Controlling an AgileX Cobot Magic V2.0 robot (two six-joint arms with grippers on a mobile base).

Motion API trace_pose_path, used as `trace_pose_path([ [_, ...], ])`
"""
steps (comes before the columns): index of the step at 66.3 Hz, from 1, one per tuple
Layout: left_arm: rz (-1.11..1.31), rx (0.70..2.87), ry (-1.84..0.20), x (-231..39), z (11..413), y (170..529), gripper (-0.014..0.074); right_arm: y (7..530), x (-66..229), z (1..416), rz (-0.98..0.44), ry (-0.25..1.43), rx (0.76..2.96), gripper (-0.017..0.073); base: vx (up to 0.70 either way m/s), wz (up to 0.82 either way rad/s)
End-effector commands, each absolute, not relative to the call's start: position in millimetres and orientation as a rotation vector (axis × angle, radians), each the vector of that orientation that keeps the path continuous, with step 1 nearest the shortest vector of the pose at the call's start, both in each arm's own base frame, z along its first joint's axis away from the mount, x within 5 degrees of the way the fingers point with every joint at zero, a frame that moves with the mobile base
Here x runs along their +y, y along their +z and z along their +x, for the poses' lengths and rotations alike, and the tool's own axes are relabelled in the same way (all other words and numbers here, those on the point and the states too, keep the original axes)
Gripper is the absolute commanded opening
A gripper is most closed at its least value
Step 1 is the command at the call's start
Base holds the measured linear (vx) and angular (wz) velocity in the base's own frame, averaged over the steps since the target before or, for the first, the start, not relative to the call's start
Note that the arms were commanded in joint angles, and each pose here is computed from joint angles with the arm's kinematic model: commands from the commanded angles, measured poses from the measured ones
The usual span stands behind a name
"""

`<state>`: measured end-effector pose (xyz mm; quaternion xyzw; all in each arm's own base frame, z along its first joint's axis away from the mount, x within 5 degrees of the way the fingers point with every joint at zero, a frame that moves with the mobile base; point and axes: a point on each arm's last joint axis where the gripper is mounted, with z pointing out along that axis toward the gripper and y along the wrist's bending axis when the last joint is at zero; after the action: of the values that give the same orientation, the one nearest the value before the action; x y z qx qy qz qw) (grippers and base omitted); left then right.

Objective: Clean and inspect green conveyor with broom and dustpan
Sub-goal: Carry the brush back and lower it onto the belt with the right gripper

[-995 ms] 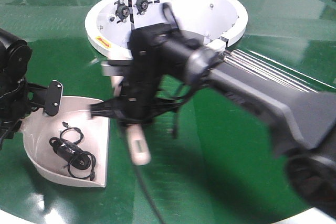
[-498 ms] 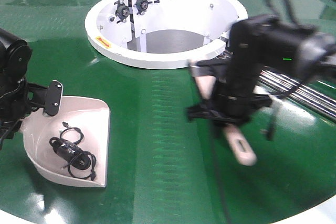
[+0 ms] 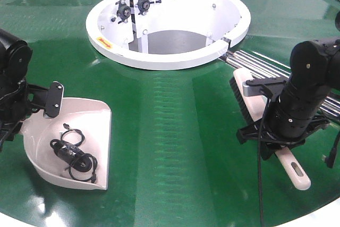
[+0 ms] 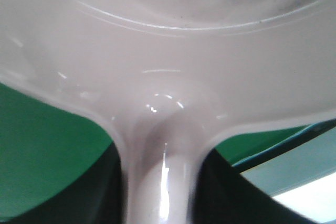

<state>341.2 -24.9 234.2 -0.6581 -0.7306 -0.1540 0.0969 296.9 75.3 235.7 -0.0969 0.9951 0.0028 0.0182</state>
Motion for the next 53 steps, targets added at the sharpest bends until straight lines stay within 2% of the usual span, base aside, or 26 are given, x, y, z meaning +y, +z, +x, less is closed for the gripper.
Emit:
trace_pose_path([
  [1,-1.943,-2.219,-0.518,-25.0,336.6,259.5,-0.0006,254.6,74.8,297.8,-0.315,0.047,2.992,-0.0001,0.0,0.0],
  [28,-1.943,-2.219,-0.518,-25.0,336.6,259.5,-0.0006,255.2,76.2,297.4,-0.427,0.064,2.975,-0.0001,0.0,0.0],
  [53,-1.943,-2.219,-0.518,-25.0,336.6,259.5,-0.0006,255.4,78.3,297.5,-0.445,0.097,2.966,-0.0001,0.0,0.0],
])
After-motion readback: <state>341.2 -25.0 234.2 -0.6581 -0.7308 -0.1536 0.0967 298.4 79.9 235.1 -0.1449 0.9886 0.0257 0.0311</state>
